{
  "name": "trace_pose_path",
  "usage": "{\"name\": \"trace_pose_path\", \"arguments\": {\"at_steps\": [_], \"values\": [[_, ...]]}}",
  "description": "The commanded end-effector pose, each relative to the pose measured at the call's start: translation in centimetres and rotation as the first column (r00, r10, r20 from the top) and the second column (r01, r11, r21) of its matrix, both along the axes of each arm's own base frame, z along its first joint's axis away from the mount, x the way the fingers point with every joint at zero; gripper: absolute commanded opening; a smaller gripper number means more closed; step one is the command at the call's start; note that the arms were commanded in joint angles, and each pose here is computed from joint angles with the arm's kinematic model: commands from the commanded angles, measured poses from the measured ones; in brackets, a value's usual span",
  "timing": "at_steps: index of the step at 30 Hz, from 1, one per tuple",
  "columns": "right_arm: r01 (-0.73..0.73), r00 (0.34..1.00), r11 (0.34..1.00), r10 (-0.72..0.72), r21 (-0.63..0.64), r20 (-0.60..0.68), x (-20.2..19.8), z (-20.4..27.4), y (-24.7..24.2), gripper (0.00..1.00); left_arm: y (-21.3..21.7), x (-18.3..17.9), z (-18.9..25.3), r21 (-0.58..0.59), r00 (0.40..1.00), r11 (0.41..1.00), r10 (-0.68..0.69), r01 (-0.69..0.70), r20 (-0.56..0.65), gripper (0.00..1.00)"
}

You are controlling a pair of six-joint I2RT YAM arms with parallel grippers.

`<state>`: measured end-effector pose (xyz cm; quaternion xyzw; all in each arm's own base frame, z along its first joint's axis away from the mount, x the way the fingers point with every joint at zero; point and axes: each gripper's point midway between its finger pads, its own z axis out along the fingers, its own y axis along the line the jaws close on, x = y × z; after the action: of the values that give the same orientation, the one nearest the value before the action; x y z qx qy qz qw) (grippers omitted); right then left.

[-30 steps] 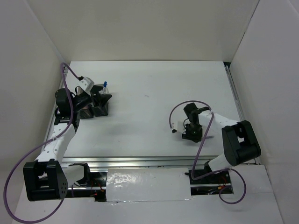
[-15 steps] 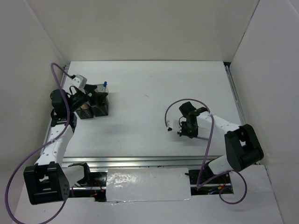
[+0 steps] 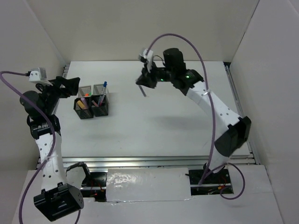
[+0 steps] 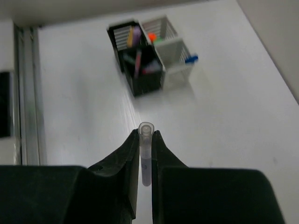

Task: Sort the stationery into containers
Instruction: Pick up the pen from the center of the board, then place the pen in the storage box.

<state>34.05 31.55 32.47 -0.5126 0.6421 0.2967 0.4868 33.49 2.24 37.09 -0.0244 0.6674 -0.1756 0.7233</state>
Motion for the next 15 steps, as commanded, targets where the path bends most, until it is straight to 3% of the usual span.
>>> {"name": "trace_pose_path", "arguments": {"at_steps": [1,8,15], "values": [[-0.011,0.991,0.956,0.05,0.292,-0.124,1.6,4.7,8.1,0.0,2.6,-0.6,-1.1,-0.111,0.99,0.986,0.119,-0.127,-0.081,0.99],[0.031,0.992,0.88,0.031,0.474,-0.122,5.5,7.1,17.8,0.0,3.9,-1.4,-1.7,-0.161,0.984,0.976,0.124,-0.144,-0.128,0.99],[-0.033,0.993,0.874,0.082,0.486,-0.08,5.0,3.4,23.2,0.0,4.0,-1.3,-0.5,-0.146,0.99,0.989,-0.006,-0.014,-0.138,0.99]]}}
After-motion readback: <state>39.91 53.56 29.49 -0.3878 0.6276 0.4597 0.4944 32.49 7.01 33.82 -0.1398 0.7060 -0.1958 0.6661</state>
